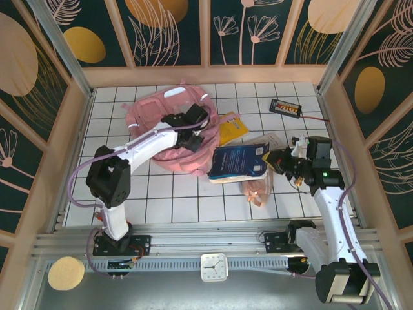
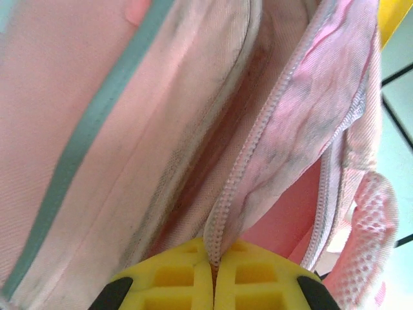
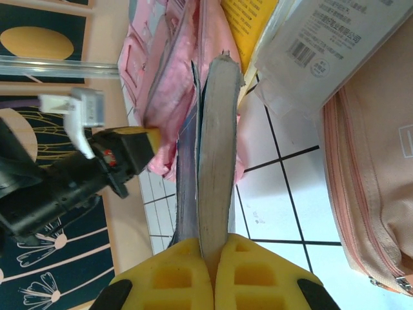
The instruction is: Pack books, pencil case, and school supplies into a backpack
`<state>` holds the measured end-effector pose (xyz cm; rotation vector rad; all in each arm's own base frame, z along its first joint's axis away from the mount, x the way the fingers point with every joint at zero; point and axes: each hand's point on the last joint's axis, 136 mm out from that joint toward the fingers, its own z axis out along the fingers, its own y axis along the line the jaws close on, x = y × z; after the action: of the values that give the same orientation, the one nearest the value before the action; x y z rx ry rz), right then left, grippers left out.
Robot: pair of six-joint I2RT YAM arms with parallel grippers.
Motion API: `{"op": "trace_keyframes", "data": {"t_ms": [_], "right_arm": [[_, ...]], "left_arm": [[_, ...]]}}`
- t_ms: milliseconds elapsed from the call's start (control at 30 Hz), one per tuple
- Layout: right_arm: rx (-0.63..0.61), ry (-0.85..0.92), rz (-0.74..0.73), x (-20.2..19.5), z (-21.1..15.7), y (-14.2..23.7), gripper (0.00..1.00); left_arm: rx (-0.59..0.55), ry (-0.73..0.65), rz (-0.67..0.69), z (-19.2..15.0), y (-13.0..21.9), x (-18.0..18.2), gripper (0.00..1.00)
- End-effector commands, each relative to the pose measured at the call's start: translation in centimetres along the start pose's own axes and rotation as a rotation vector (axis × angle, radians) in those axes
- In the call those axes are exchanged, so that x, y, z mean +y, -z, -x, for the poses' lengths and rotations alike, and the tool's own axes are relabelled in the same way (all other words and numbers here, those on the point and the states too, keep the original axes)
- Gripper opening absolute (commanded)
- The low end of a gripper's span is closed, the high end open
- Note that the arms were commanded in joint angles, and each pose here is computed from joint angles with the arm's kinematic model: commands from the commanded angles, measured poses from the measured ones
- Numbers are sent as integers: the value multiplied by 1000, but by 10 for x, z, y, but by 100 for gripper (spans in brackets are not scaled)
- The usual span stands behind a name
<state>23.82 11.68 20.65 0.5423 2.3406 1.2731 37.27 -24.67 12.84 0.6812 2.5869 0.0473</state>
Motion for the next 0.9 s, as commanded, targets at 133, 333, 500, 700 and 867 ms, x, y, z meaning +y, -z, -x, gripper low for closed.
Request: {"op": "trace_keyframes", "data": {"t_ms": [133, 333, 500, 700, 867], "right_arm": [[-1, 79, 158, 57, 9, 5, 0], [21, 87, 189, 76, 5, -16, 0], [28, 70, 212, 83, 17, -43, 0], [56, 92, 193, 100, 39, -96, 0], [42, 35, 220, 99, 54, -142, 0]], "left_arm": [[-160, 69, -22, 43, 73, 15, 0], [-206, 85, -42, 51, 93, 15, 0], [-220, 98, -84, 54, 99, 10, 0], [-228, 117, -118, 57, 101, 5, 0], [-269, 143, -137, 62, 120, 6, 0]]}}
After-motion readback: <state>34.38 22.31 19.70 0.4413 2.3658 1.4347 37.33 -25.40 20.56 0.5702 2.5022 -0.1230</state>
